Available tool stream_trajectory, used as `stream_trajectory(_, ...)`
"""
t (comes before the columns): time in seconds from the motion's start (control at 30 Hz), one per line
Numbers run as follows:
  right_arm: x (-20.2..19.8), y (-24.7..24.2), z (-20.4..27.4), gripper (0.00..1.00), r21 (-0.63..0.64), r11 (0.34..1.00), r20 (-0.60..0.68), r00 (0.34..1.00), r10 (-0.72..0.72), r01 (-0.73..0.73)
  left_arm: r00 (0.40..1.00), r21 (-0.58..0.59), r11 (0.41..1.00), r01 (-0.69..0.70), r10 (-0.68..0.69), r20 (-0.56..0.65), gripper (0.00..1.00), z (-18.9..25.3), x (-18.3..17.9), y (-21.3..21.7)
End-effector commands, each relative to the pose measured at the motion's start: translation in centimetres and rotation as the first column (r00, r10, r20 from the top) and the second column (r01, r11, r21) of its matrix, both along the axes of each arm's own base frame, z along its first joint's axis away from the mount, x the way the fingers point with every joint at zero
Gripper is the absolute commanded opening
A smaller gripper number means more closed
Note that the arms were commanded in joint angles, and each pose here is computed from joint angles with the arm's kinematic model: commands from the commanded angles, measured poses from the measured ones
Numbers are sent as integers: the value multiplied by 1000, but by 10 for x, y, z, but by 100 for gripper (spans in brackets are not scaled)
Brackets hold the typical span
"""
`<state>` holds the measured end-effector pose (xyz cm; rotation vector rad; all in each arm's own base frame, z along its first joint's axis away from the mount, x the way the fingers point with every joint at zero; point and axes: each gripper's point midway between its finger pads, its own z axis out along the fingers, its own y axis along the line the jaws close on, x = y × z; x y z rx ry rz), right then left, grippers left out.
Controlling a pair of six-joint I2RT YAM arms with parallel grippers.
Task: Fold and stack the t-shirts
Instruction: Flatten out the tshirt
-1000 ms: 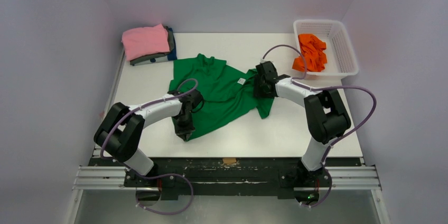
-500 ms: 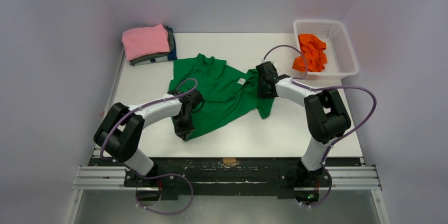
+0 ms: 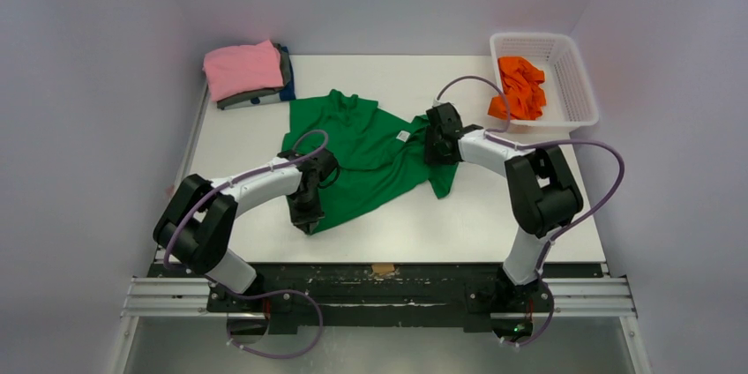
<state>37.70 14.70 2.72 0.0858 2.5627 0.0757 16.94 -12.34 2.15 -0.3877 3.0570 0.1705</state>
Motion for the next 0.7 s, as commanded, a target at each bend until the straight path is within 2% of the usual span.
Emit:
stream_trajectory(0.0, 19, 12, 12, 40, 27, 999, 56, 998, 35, -36, 999, 10, 1000, -24, 24, 29, 0, 5, 4, 3)
stream_trajectory(0.13, 21, 5, 7, 41, -9, 1000, 48, 999, -2, 2, 999, 12, 1000, -20, 19, 30, 0, 5, 7, 1)
stream_trajectory(0.2, 21, -1, 5, 38, -32, 999, 45, 998, -36, 38, 999, 16, 1000, -19, 18, 30, 0, 5, 7, 2)
stream_trajectory(0.33, 22, -7, 3, 28, -43, 994, 52, 994, -94, 96, 999, 30, 999, -20, 19, 33, 0, 5, 7, 5)
stream_trajectory(0.5, 24, -15, 13, 9, -56, 989, 91, 988, -128, 134, 998, 67, 997, -41, 38, 54, 0, 9, 8, 13)
stream_trajectory(0.53, 25, -16, 16, 3, -55, 989, 101, 986, -133, 139, 997, 78, 996, -47, 43, 60, 0, 11, 8, 15)
stream_trajectory(0.67, 22, -26, 35, 0, -59, 984, 149, 976, -156, 167, 993, 98, 992, -79, 70, 90, 0, 21, 11, 23)
